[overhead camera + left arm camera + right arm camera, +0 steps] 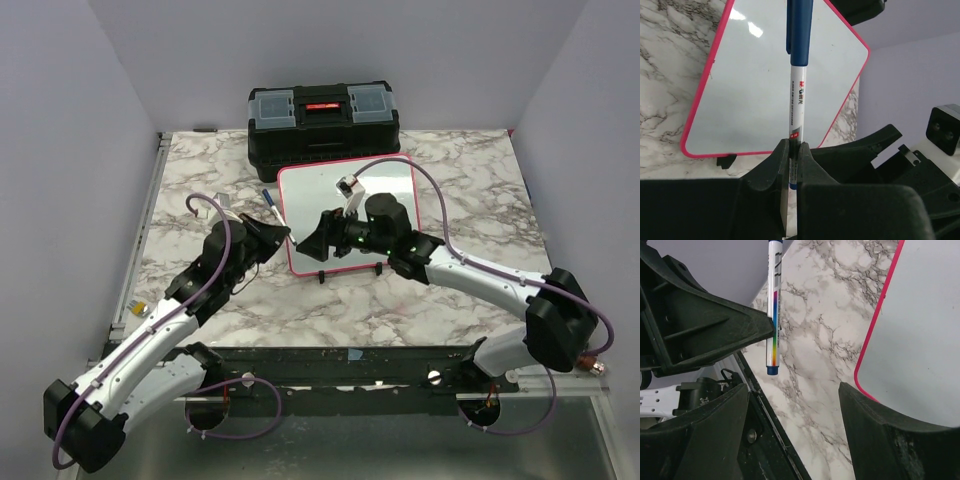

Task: Write a sentence on the whiteboard
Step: Pass from the left arm to the right

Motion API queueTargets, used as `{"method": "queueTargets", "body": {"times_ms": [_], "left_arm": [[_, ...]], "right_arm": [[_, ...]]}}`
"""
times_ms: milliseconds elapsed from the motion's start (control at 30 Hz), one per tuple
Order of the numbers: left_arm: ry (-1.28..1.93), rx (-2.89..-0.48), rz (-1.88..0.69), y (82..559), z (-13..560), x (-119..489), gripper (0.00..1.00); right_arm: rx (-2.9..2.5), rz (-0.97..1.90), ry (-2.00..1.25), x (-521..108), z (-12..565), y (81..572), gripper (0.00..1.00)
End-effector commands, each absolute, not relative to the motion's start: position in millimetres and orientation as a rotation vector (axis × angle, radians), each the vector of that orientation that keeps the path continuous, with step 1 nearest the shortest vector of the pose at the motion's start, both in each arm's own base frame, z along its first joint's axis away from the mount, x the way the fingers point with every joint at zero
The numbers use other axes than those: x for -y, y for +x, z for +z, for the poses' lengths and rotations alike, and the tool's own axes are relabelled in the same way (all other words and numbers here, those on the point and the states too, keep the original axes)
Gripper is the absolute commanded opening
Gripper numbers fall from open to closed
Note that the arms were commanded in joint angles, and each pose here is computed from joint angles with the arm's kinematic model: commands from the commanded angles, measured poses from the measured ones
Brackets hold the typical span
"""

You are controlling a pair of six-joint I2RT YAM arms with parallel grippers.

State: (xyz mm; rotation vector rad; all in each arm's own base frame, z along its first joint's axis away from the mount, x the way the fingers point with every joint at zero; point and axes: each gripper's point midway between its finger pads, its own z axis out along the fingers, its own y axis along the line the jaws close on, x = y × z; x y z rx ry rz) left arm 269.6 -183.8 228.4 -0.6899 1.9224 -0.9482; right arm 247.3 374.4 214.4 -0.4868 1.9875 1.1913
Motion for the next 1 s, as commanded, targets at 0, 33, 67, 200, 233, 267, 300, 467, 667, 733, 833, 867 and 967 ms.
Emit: {"method": "queueTargets", "body": {"times_ms": [0,33,67,200,233,267,300,467,667,733,833,867,967], "left_arm": [[-0.593,-1.855,-1.044,265.7,250.0,193.9,0.0],[-0.585,-1.851,-1.049,265.2,250.8,194.4,0.0],[-0.581,-1.847,-1.053,264.9,251.4,194.6,0.0],[-0.572,-1.831,-1.071,263.0,251.5,194.9,0.0],[-0.569,-1.829,-1.074,262.6,251.7,195.1,0.0],[-0.567,-1.827,-1.076,262.3,252.1,195.0,0.0],[-0.565,-1.827,-1.076,262.0,252.4,195.2,0.0],[-0.548,-1.825,-1.086,259.1,253.3,195.6,0.0],[-0.529,-1.813,-1.098,256.7,251.3,195.7,0.0],[-0.525,-1.815,-1.096,256.2,250.0,195.8,0.0],[-0.522,-1.819,-1.091,255.9,248.6,195.3,0.0],[-0.519,-1.82,-1.089,255.6,248.4,195.2,0.0],[-0.519,-1.817,-1.084,255.1,247.2,193.8,0.0]], "right_arm": [[-1.929,1.255,-0.513,-391.6,231.9,247.5,0.74],[-1.929,1.256,-0.512,-392.9,231.5,248.5,0.74],[-1.932,1.256,-0.511,-394.1,230.3,249.6,0.73],[-1.936,1.259,-0.505,-398.9,229.1,252.5,0.69],[-1.936,1.258,-0.504,-399.9,229.0,253.5,0.68],[-1.94,1.257,-0.503,-401.2,227.9,254.7,0.67],[-1.94,1.256,-0.502,-402.2,228.3,255.8,0.65],[-1.946,1.252,-0.492,-406.7,227.0,260.4,0.54],[-1.97,1.242,-0.487,-410.7,222.2,262.7,0.34],[-1.973,1.236,-0.48,-410.9,220.0,262.9,0.26],[-1.967,1.237,-0.481,-410.9,220.0,262.3,0.07],[-1.966,1.236,-0.48,-410.7,219.7,262.4,0.01],[-1.961,1.239,-0.491,-411.7,220.0,260.2,0.01]]}}
